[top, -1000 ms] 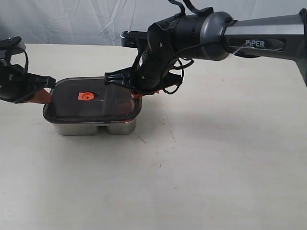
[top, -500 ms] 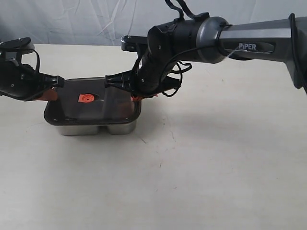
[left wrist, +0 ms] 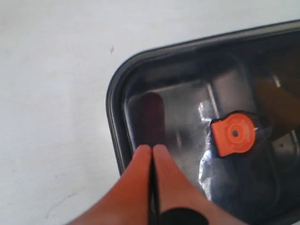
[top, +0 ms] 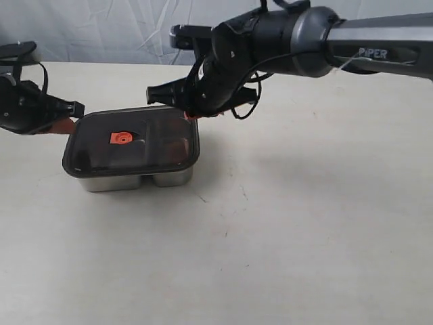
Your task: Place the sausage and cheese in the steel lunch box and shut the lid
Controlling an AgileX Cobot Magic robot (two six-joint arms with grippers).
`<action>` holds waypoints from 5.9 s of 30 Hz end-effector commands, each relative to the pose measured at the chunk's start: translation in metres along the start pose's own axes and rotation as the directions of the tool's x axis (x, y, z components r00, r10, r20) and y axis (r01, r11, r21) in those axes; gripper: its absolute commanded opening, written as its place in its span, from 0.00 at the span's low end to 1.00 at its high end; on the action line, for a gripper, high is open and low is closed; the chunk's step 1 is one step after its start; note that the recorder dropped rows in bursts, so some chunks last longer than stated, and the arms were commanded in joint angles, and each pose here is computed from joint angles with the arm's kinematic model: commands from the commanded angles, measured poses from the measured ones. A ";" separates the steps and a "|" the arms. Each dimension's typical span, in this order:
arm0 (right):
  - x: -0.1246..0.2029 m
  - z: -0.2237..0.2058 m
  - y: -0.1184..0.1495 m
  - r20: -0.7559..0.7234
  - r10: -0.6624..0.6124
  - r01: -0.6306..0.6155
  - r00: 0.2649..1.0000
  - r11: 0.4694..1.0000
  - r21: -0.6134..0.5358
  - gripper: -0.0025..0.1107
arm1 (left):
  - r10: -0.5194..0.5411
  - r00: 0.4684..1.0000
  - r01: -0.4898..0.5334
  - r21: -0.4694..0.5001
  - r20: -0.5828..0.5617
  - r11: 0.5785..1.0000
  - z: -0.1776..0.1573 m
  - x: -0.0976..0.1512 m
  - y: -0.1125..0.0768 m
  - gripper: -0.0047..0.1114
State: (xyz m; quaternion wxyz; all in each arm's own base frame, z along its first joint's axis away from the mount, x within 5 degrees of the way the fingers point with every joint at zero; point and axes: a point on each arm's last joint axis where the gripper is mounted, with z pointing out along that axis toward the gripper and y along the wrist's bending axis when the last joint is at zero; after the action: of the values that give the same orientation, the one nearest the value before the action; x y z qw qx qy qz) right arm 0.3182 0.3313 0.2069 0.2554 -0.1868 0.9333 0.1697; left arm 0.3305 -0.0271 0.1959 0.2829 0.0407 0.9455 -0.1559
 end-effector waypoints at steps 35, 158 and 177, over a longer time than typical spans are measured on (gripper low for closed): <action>0.038 -0.115 -0.041 0.244 -0.084 0.072 0.966 0.996 0.059 0.01 | 0.219 0.783 -0.198 -0.101 0.582 0.975 -0.204 0.081 -0.066 0.04; 0.289 -0.255 -0.172 0.716 -0.074 -0.291 0.694 0.881 0.373 0.01 | 0.258 0.784 -0.200 -0.163 0.565 0.966 -0.208 0.125 -0.062 0.04; 0.313 -0.223 -0.179 0.688 -0.017 -0.308 0.726 0.886 0.347 0.01 | 0.258 0.784 -0.200 -0.163 0.565 0.966 -0.208 0.125 -0.062 0.04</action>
State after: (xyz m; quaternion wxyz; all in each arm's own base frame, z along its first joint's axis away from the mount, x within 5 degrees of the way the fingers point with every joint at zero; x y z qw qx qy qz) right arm 0.0542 0.0017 0.1807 0.5937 0.0261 0.8035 0.0340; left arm 0.1074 -0.0209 0.3100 0.5765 0.0926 0.8082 -0.0768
